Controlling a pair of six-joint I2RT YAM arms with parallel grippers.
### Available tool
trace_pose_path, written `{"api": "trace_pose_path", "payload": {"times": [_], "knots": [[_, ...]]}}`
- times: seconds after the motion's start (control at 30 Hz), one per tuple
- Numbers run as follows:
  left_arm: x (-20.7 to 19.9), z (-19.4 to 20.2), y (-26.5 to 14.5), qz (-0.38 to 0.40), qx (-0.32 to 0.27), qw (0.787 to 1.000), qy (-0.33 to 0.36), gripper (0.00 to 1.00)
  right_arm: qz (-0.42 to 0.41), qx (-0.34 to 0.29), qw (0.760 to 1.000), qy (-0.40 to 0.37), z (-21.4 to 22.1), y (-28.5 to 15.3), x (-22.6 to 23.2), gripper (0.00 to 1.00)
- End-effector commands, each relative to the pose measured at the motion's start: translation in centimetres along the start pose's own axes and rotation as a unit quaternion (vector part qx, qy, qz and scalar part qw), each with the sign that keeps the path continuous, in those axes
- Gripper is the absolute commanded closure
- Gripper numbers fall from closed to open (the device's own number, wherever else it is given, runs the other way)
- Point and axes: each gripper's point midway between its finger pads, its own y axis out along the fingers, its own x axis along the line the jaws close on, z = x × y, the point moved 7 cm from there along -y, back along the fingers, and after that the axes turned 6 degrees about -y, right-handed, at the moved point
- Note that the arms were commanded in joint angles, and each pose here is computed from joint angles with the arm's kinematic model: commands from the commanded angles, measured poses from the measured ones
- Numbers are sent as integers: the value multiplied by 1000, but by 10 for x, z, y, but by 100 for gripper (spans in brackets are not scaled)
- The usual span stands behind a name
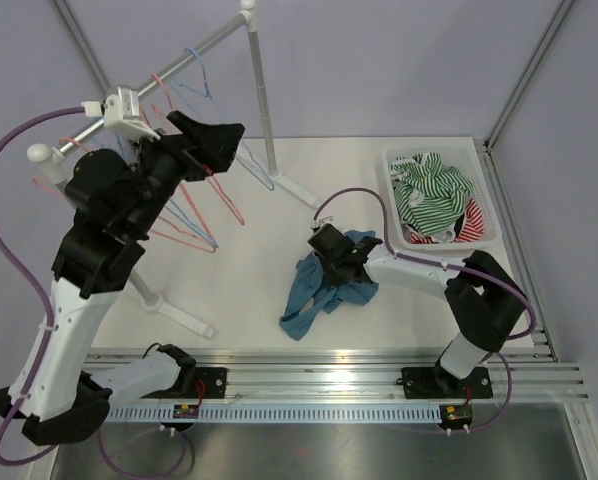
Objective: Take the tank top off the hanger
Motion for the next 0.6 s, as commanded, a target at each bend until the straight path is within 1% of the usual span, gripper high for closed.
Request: {"api": "trace_pose_path", "payload": {"times": [0.0, 0.1, 0.13, 0.17, 0.2, 0.23, 0.27, 0.3, 0.33, 0.37, 0.4, 0.43, 0.47, 0.53, 0.57], "knots": [[-5, 21, -27, 90, 68, 992, 48, 1, 43, -91, 994, 35, -50, -59, -32, 100], [-4, 30, -60, 133, 93, 985, 65, 1, 71, -132, 986, 70, -78, -99, -68, 100], [4, 45, -65, 139, 123, 980, 68, 1, 79, -141, 984, 73, -84, -109, -77, 100], [6, 50, -74, 150, 133, 977, 75, 1, 97, -157, 979, 90, -96, -126, -94, 100], [7, 49, -91, 171, 128, 973, 89, 1, 106, -173, 975, 93, -103, -139, -103, 100], [18, 65, -97, 171, 152, 969, 92, 1, 116, -182, 971, 99, -108, -149, -112, 100], [23, 70, -104, 172, 158, 968, 94, 1, 126, -206, 964, 111, -122, -167, -122, 100], [28, 75, -110, 175, 162, 966, 101, 1, 155, -207, 958, 123, -124, -175, -139, 100], [34, 82, -126, 185, 164, 963, 105, 1, 176, -210, 954, 122, -129, -182, -151, 100], [39, 86, -132, 187, 166, 962, 109, 1, 201, -225, 944, 132, -138, -201, -164, 100], [42, 87, -140, 194, 164, 959, 124, 1, 226, -223, 937, 146, -142, -203, -182, 100], [46, 87, -154, 194, 158, 959, 132, 1, 239, -226, 933, 144, -145, -209, -192, 100], [53, 91, -160, 186, 156, 960, 138, 1, 255, -240, 925, 151, -153, -221, -201, 100], [63, 95, -170, 174, 146, 962, 152, 1, 283, -237, 916, 158, -157, -223, -223, 100], [68, 97, -181, 181, 136, 961, 159, 1, 292, -250, 908, 165, -163, -229, -232, 100]]}}
